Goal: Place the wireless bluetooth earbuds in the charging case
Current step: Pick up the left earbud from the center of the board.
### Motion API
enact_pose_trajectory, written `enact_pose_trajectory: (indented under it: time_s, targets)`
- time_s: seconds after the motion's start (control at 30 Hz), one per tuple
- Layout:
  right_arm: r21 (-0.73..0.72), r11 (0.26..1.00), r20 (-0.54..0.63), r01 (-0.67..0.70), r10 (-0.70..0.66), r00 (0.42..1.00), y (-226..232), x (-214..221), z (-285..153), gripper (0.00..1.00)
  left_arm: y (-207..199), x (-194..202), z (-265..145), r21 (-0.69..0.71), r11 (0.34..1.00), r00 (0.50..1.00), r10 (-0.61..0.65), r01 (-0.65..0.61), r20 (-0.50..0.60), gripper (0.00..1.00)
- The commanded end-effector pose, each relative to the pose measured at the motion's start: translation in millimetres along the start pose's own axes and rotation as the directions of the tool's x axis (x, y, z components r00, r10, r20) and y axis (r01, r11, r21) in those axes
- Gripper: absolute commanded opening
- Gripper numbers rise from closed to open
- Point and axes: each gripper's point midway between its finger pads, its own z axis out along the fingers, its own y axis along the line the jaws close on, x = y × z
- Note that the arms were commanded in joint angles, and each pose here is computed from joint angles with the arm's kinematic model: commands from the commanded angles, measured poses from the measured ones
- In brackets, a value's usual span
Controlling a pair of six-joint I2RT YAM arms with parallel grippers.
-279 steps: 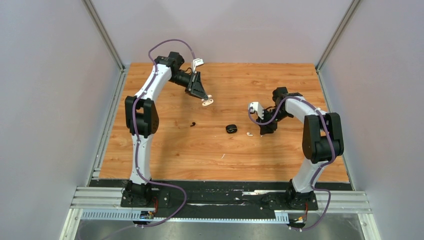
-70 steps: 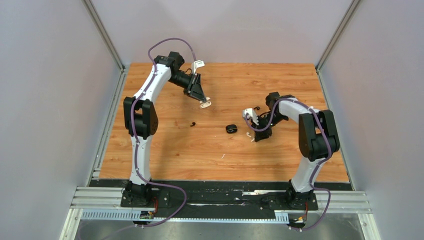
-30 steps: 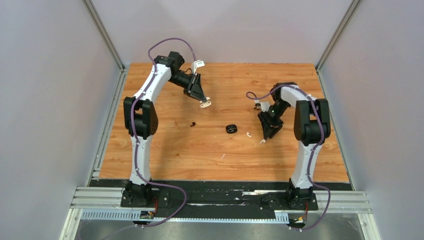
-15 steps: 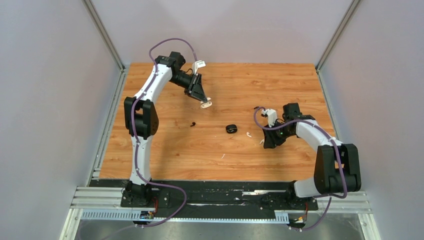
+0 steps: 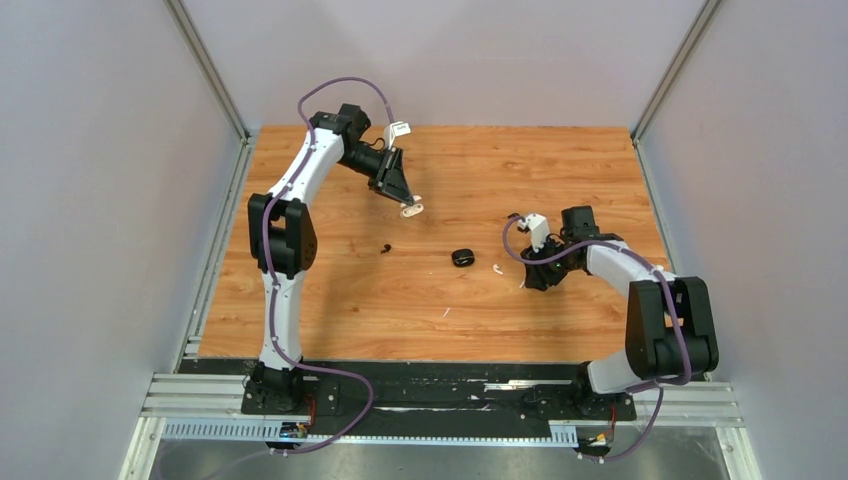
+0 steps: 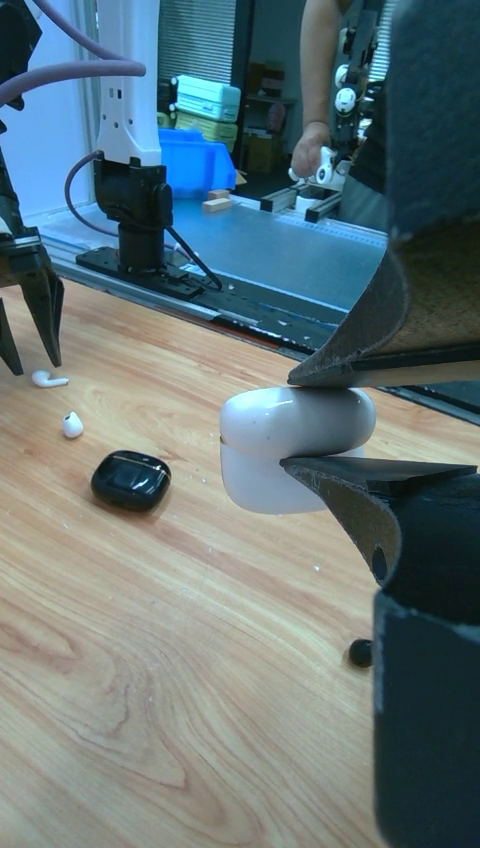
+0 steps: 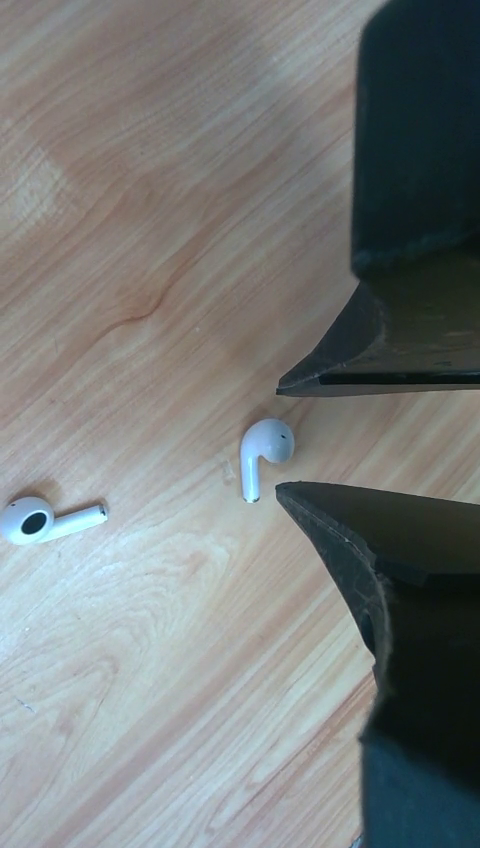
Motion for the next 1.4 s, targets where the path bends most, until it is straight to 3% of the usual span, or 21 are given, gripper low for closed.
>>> enact_pose_trajectory:
  time_s: [0.0, 0.67, 0.97, 1.1, 1.23, 1.37]
  targets:
    - [0.022, 0.997, 0.034, 0.071, -0.072, 0.997, -9, -15, 6, 0.36, -22, -8, -10, -0.003, 0.998, 0.997, 0.064, -0.064, 0.030, 0.00]
    - [0.007, 0.981, -0.017, 0.195, -0.195, 0.981, -7, 5, 23, 0.28, -21, -8, -9, 0.001, 0.998, 0.998, 0.062, -0.062, 0.029, 0.00]
    - [0.045, 0.954, -0.015, 0.297, -0.296, 0.955, -12, -3, 15, 0.10, -21, -8, -10, -0.007, 0.998, 0.997, 0.067, -0.066, 0.030, 0.00]
    - [0.197, 0.856, 0.065, 0.478, -0.498, 0.865, -27, -59, -25, 0.02, -15, -10, -8, -0.035, 0.999, 0.999, 0.041, -0.040, 0.033, 0.00]
    - [0.401, 0.734, 0.174, 0.548, -0.649, 0.741, -31, -141, -71, 0.00, -12, -17, -3, -0.044, 0.999, 0.999, 0.007, -0.005, 0.048, 0.00]
    - [0.559, 0.580, 0.223, 0.592, -0.793, 0.566, -10, -208, -98, 0.00, -10, -28, 4, -0.073, 0.997, 0.997, -0.023, 0.028, 0.069, 0.00]
